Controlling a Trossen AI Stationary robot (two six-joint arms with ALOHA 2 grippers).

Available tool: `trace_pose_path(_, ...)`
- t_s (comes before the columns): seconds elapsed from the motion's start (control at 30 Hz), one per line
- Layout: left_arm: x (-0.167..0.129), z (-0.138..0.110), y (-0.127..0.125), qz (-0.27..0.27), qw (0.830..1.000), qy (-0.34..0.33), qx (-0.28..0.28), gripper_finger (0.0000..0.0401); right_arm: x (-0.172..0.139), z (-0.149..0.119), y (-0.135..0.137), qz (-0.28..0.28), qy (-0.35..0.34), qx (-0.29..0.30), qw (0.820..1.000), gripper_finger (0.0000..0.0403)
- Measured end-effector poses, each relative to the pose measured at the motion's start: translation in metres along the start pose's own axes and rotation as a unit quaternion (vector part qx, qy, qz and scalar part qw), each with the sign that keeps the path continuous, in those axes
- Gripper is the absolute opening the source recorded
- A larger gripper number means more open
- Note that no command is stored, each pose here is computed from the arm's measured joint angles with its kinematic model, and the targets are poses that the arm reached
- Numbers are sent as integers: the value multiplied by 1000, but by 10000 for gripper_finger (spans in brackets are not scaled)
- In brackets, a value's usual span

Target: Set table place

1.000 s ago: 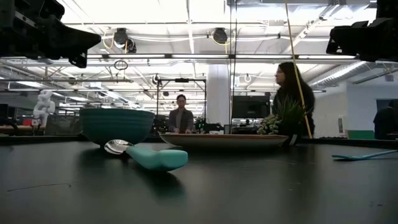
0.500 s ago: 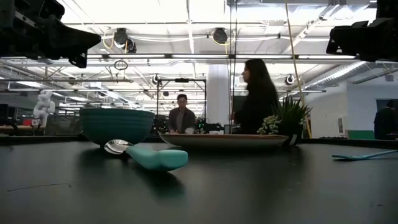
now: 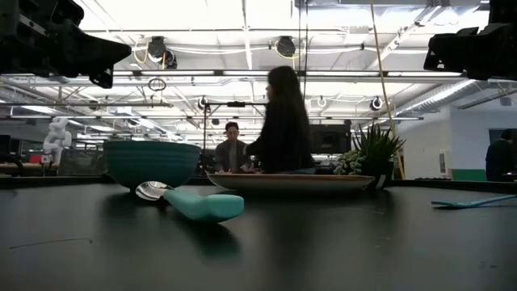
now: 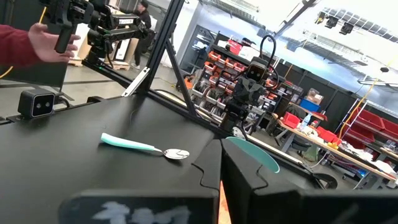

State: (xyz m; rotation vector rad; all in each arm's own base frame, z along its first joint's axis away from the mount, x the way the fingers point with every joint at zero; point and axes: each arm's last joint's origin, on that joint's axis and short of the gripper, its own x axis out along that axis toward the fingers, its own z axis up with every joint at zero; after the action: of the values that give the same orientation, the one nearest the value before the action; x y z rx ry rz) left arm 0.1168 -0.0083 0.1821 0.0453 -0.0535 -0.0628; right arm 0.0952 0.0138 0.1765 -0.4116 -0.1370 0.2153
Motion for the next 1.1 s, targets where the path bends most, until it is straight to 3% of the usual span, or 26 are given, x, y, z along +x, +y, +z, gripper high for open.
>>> trace_pose_path(1.1, 0, 2, 1, 10, 1000, -12, -14, 8, 0, 1, 0, -2, -5, 4, 1000, 0)
